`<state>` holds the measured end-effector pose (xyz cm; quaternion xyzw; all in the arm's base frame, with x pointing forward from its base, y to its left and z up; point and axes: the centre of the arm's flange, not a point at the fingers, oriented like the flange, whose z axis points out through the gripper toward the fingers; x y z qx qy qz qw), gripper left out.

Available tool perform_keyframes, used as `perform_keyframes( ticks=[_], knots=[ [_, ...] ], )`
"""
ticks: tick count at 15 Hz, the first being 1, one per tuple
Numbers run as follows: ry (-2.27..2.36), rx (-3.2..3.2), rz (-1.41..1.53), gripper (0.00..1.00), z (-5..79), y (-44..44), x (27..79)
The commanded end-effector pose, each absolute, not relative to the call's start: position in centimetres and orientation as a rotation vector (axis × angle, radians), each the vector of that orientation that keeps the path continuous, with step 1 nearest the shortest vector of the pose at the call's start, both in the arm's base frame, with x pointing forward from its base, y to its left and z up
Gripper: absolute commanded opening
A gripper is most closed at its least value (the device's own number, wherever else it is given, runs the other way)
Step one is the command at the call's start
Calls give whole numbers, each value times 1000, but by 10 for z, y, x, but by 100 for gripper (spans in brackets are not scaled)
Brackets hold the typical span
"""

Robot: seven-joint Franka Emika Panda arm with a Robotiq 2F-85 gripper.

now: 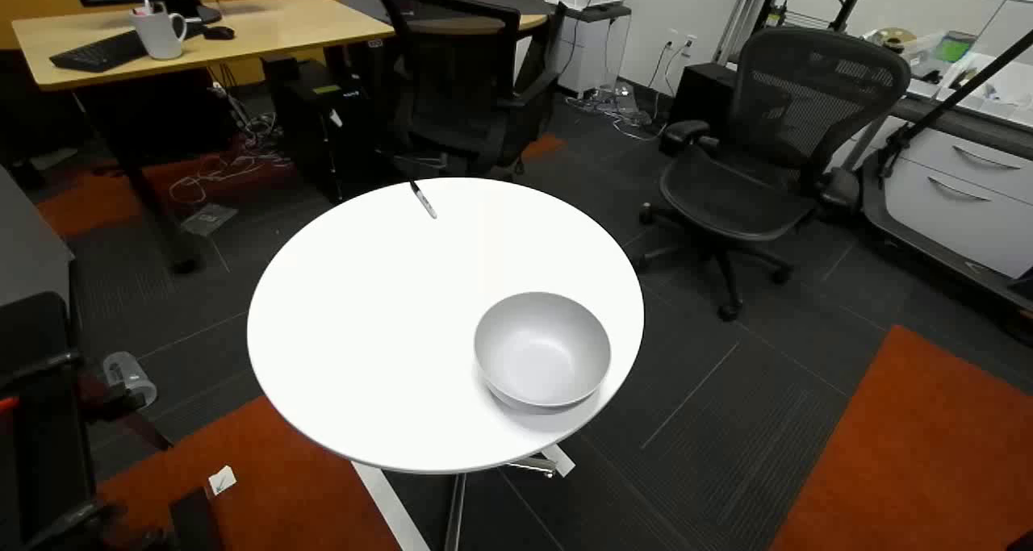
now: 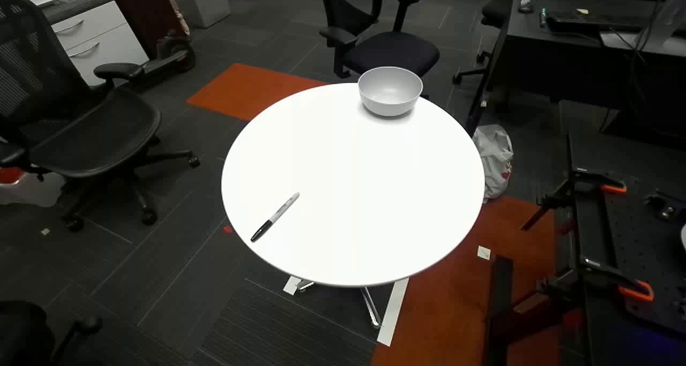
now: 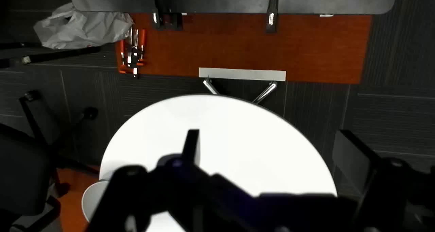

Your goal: Put the pen in the bowl

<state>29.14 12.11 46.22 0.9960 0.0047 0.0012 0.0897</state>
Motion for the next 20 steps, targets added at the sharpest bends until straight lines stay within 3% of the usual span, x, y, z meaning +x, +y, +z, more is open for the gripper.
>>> perform_keyframes(
  ticks=[1,8,20],
  knots=[
    [14,2962,3,100,462,121,291],
    [35,2950,21,100,460,119,300],
    [929,2746,381,100,425,93,506]
  ],
)
